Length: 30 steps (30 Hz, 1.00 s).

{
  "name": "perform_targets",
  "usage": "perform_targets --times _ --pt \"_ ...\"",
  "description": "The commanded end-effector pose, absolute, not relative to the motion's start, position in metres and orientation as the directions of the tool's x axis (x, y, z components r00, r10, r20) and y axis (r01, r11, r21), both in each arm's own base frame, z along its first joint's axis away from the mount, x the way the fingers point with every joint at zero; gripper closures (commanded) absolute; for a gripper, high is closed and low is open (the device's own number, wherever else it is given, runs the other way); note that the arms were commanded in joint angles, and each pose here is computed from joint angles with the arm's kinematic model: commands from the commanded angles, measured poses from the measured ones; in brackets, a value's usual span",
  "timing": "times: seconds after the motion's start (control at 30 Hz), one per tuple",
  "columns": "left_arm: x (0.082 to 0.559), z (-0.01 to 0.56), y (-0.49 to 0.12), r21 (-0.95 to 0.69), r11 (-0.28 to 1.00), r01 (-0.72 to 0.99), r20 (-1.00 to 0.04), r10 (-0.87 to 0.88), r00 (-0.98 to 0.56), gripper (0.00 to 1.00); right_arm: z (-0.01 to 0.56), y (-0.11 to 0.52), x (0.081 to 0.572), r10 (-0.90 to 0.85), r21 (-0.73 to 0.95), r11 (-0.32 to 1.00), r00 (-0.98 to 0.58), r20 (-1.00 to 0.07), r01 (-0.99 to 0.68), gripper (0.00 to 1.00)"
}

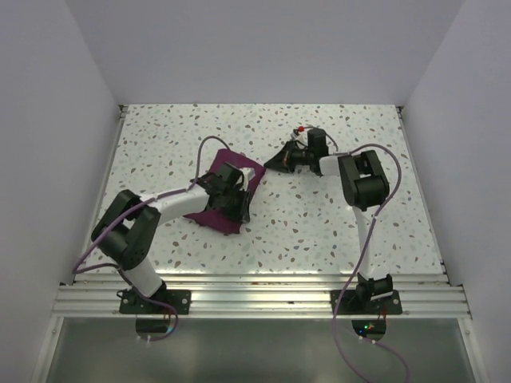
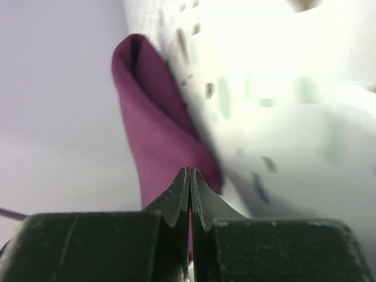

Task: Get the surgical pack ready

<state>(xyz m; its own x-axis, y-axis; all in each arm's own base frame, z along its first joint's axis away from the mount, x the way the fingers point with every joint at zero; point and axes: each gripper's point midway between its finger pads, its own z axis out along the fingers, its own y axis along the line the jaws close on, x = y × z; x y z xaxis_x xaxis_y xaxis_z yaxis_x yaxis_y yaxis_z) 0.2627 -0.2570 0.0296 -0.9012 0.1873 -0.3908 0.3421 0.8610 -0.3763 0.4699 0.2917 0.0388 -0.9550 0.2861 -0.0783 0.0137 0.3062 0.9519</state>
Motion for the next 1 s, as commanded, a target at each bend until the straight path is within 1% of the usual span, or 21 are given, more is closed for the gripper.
perform_targets --times 0.0,0.07,0.1,0.13,0.17,0.23,0.27,0.33,0.37,0.43,0.47,0.5,0.53,0.57,0.6,0.63,0.7,0.73,0.87,0.97 --pt "0.269 0.063 -0.248 -0.333 0.857 0.393 -0.448 0.223 -0.866 0.68 0.051 0.269 0.481 0.301 0.904 0.428 -0.941 -0.155 -0.012 1.00" --pt "0.269 0.088 -0.253 -0.359 0.835 0.417 -0.481 0.217 -0.849 0.66 0.078 0.268 0.487 0.287 0.887 0.454 -0.929 -0.234 -0.083 1.00" --pt "0.272 0.104 -0.258 -0.375 0.823 0.428 -0.507 0.205 -0.838 0.66 0.080 0.264 0.483 0.287 0.874 0.483 -0.933 -0.219 -0.056 1.00" --pt "0.271 0.114 -0.260 -0.387 0.813 0.434 -0.515 0.200 -0.834 0.64 0.099 0.263 0.483 0.281 0.865 0.494 -0.926 -0.253 -0.087 1.00" --pt "0.268 0.132 -0.263 -0.412 0.788 0.457 -0.542 0.191 -0.818 0.64 0.105 0.260 0.480 0.264 0.846 0.521 -0.921 -0.288 -0.115 1.00" --pt "0.267 0.156 -0.266 -0.438 0.771 0.462 -0.573 0.157 -0.805 0.60 0.102 0.250 0.465 0.261 0.814 0.577 -0.928 -0.265 -0.070 1.00" --pt "0.266 0.174 -0.266 -0.444 0.760 0.474 -0.607 0.134 -0.784 0.59 0.119 0.245 0.458 0.245 0.797 0.594 -0.918 -0.312 -0.112 1.00" --pt "0.268 0.195 -0.264 -0.450 0.762 0.466 -0.636 0.092 -0.766 0.57 0.107 0.233 0.433 0.229 0.753 0.655 -0.935 -0.271 -0.058 1.00" --pt "0.270 0.204 -0.259 -0.441 0.775 0.452 -0.652 0.071 -0.755 0.56 0.117 0.227 0.423 0.204 0.726 0.681 -0.928 -0.311 -0.093 1.00" --pt "0.271 0.221 -0.256 -0.448 0.779 0.438 -0.672 0.029 -0.740 0.55 0.098 0.210 0.389 0.192 0.666 0.745 -0.948 -0.253 -0.027 1.00" --pt "0.275 0.224 -0.252 -0.440 0.794 0.418 -0.682 0.007 -0.731 0.54 0.095 0.205 0.378 0.173 0.646 0.763 -0.950 -0.259 -0.037 1.00" --pt "0.275 0.226 -0.251 -0.443 0.799 0.407 -0.684 -0.008 -0.730 0.53 0.108 0.199 0.363 0.167 0.632 0.774 -0.948 -0.270 -0.044 1.00" --pt "0.276 0.227 -0.250 -0.451 0.804 0.387 -0.683 -0.032 -0.729 0.52 0.094 0.192 0.342 0.162 0.606 0.795 -0.959 -0.232 -0.013 0.99" --pt "0.279 0.233 -0.245 -0.446 0.814 0.371 -0.702 -0.062 -0.709 0.51 0.095 0.186 0.333 0.161 0.589 0.808 -0.956 -0.244 -0.014 0.98" --pt "0.279 0.226 -0.242 -0.458 0.820 0.343 -0.693 -0.088 -0.716 0.48 0.107 0.182 0.323 0.165 0.589 0.807 -0.947 -0.276 -0.031 0.98" --pt "0.281 0.234 -0.240 -0.471 0.813 0.342 -0.711 -0.121 -0.693 0.48 0.099 0.176 0.307 0.167 0.576 0.817 -0.952 -0.258 -0.013 0.96" --pt "0.280 0.224 -0.237 -0.489 0.815 0.312 -0.696 -0.148 -0.703 0.48 0.110 0.172 0.294 0.179 0.580 0.814 -0.942 -0.282 -0.019 0.95" --pt "0.282 0.225 -0.236 -0.495 0.812 0.309 -0.701 -0.163 -0.695 0.47 0.105 0.170 0.286 0.177 0.578 0.816 -0.946 -0.272 -0.014 0.95" --pt "0.283 0.210 -0.236 -0.508 0.811 0.291 -0.677 -0.168 -0.716 0.48 0.115 0.175 0.275 0.193 0.617 0.787 -0.945 -0.265 -0.012 0.93" --pt "0.287 0.204 -0.236 -0.508 0.813 0.285 -0.678 -0.174 -0.714 0.48 0.119 0.177 0.273 0.202 0.637 0.771 -0.943 -0.265 -0.013 0.91"
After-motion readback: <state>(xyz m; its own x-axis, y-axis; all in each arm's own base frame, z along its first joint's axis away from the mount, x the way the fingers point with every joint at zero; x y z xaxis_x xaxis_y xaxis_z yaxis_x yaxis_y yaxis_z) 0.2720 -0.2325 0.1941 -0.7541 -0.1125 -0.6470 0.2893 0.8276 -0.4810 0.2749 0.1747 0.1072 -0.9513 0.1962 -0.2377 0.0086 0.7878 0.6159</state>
